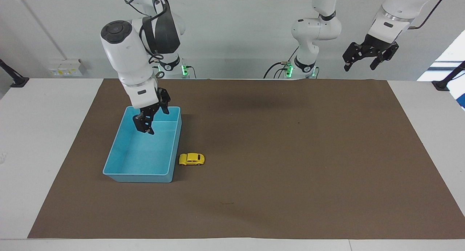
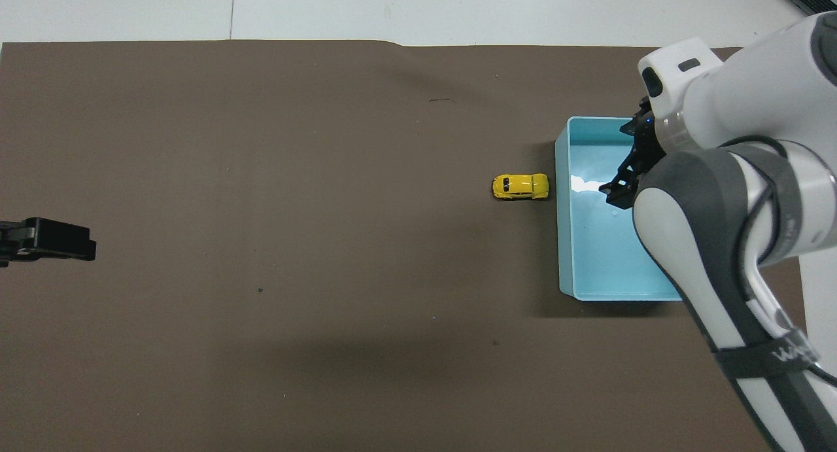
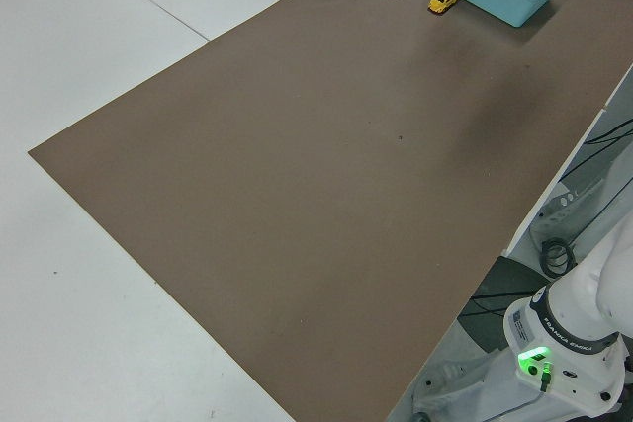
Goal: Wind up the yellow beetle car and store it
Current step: 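Reach the right gripper down to the car beside the blue bin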
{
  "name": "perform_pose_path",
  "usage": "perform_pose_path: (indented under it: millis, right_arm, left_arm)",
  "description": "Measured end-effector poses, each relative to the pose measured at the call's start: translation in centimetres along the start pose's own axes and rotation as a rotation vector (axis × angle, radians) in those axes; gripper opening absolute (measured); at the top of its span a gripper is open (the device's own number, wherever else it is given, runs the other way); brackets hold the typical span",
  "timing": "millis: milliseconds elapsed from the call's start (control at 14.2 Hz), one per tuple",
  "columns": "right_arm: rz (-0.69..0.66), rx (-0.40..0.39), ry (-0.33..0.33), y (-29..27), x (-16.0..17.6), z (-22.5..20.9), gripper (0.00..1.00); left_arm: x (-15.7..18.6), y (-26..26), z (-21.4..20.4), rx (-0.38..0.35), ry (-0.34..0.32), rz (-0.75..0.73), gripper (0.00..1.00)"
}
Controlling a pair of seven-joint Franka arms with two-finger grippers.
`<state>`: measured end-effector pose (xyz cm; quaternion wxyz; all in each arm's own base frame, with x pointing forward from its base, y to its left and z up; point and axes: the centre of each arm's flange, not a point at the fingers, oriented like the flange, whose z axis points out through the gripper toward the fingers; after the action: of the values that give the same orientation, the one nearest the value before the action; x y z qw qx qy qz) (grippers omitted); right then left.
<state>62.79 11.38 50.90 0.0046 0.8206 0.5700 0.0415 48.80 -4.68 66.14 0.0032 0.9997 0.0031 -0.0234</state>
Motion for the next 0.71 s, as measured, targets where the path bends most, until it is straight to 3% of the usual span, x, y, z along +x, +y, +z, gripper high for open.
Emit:
perform_pose_path:
  millis: [282, 706]
  right_arm:
    - [-0.118, 0.003, 0.006, 0.1, 3.1, 4.9, 1.0]
    - [-0.29, 0.019, 0.002, 0.9, 3.4, 10.8, 1.0]
  left_arm:
    - [0.0, -0.3, 0.0, -0.001, 0.001, -0.005, 1.0]
    - [0.0, -0.6, 0.0, -0.002, 0.001, -0.01, 1.0]
